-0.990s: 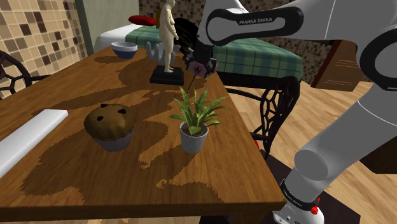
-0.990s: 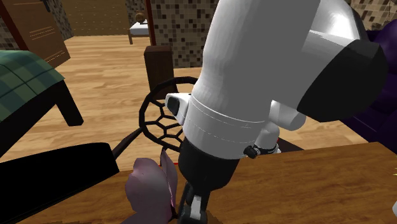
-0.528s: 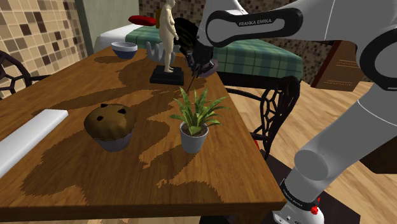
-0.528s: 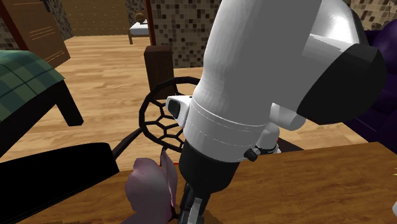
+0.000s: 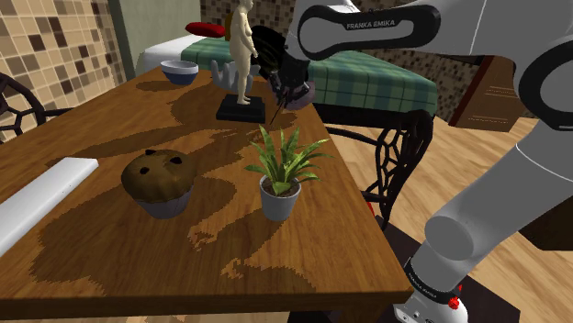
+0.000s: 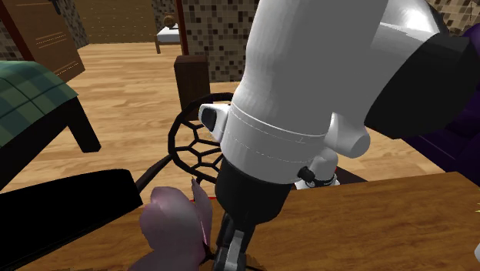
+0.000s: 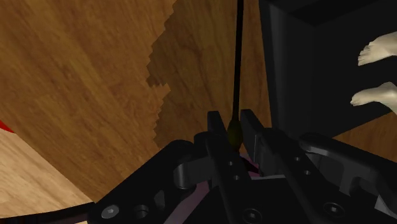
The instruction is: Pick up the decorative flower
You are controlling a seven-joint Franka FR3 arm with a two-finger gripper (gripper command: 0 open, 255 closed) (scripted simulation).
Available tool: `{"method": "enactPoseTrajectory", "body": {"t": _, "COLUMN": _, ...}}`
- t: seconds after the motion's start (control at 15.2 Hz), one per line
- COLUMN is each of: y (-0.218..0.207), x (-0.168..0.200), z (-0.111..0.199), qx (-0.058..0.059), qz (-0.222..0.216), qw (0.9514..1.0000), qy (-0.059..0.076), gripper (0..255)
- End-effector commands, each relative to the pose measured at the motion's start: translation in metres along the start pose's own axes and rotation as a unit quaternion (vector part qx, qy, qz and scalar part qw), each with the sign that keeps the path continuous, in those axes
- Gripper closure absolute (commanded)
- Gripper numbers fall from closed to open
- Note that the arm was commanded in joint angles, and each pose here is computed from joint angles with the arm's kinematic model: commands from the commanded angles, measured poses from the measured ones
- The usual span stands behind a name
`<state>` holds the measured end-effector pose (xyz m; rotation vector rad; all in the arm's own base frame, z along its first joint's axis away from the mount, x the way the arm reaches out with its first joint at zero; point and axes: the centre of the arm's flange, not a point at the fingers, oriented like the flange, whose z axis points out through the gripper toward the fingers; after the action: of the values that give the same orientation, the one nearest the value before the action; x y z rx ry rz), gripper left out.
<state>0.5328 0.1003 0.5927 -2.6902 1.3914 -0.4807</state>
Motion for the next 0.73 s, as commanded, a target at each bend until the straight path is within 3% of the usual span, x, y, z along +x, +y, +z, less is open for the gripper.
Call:
{"method": "enactPoseTrajectory", "body": {"t": 0.0, "y": -0.002, "x": 0.003, "z": -0.01, "qx": 0.0, "qz": 0.0, "qw": 1.0, "qy": 0.0, "gripper": 255}}
{"method": "enactPoseTrajectory", "body": {"t": 0.66, "y": -0.013, "x": 0.015, "z": -0.06, "qx": 0.0, "qz": 0.0, "qw": 1.0, "qy": 0.0, "gripper": 255}}
